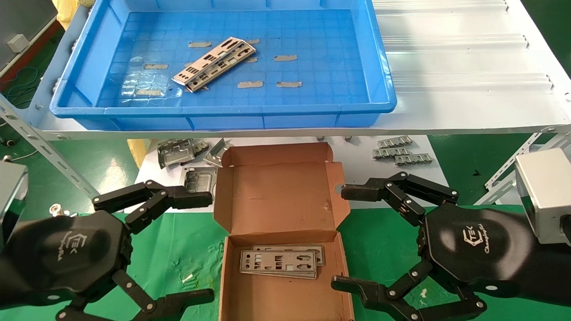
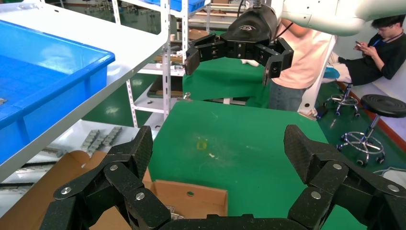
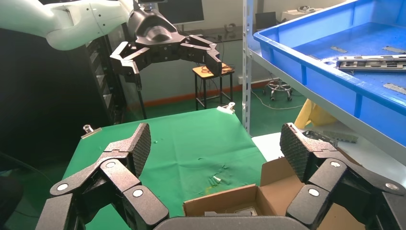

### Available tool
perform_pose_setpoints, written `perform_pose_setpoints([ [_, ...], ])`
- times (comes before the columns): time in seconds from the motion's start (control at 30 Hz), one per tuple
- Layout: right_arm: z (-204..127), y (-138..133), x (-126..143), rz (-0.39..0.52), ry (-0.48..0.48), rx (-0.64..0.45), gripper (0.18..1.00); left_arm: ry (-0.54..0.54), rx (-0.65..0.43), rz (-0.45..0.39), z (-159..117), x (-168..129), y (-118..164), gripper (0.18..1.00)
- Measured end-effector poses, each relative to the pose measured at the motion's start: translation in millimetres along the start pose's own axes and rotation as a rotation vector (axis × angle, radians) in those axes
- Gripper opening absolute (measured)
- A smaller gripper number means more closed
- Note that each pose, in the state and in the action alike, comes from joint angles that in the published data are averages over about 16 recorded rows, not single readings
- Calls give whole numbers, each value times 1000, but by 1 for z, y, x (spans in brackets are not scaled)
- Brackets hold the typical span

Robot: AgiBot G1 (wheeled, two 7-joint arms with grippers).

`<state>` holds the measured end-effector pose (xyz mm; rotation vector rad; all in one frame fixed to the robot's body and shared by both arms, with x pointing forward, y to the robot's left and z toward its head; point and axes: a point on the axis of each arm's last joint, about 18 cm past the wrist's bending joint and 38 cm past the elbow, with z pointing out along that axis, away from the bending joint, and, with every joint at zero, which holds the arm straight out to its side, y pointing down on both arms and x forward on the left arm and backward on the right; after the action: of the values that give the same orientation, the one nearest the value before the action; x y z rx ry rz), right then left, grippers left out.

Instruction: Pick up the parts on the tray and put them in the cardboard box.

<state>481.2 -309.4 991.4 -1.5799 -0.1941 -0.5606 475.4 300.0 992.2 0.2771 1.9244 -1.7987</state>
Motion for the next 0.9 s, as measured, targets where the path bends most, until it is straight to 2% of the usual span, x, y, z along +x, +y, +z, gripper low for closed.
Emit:
perform_pose_setpoints([
  [0.9, 0, 0, 0, 0, 0, 0, 995, 0, 0, 0, 0, 0, 0, 1001],
])
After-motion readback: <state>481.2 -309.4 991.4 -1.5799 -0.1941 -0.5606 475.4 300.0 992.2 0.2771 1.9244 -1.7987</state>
